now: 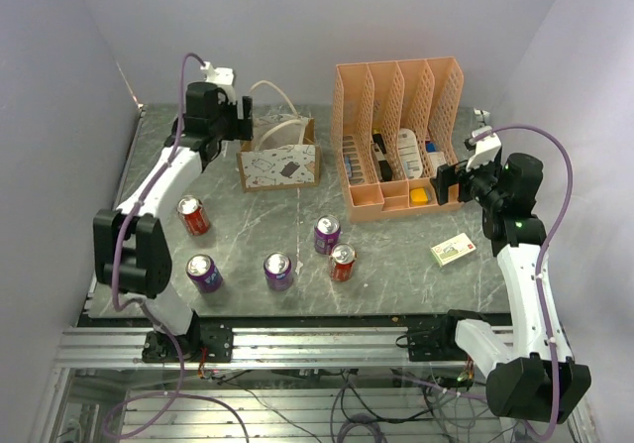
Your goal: Place the beverage into the canvas bag
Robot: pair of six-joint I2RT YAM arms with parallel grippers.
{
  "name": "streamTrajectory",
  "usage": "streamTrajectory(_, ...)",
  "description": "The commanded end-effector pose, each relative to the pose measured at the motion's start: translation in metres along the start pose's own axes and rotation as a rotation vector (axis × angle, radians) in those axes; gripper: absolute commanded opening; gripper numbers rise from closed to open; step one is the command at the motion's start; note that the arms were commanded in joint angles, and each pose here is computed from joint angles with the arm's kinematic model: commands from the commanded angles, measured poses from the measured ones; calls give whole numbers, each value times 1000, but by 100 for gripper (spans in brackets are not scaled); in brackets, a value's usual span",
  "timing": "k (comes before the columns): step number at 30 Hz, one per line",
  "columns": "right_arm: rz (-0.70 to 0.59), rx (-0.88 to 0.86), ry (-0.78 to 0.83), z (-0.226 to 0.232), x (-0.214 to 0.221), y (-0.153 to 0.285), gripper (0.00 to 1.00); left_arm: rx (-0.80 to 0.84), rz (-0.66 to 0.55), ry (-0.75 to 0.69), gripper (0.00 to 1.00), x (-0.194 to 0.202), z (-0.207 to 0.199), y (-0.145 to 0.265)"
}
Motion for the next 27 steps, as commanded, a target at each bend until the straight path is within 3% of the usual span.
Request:
streamTrajectory(1, -5, 1, 8, -1, 1, -1, 100, 3, -33, 21, 91, -13, -17, -28)
streamTrajectory(8, 1, 1, 13, -2, 3, -1, 100, -41, 89, 14, 84, 19, -18, -70)
streamTrajectory(15, 9, -9, 16, -1, 5, -3, 100, -5, 142, 18, 59, 34, -20, -65)
streamTrajectory(21, 23, -20, 14, -1, 8, -6, 100, 3, 202, 14, 20, 43, -20, -39)
streamTrajectory(27, 34, -61, 12, 1, 14, -11, 100, 8, 278, -5, 7, 54, -19, -8)
Point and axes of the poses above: each gripper's point midway between its finger pads, its own y axis back along the fingers, its own z axis along the line the jaws close on, x = y × z, the point moved 9 cm from there along y, back along the fingers, and after that the axes turned 6 degrees about y, right-handed, at the moved point
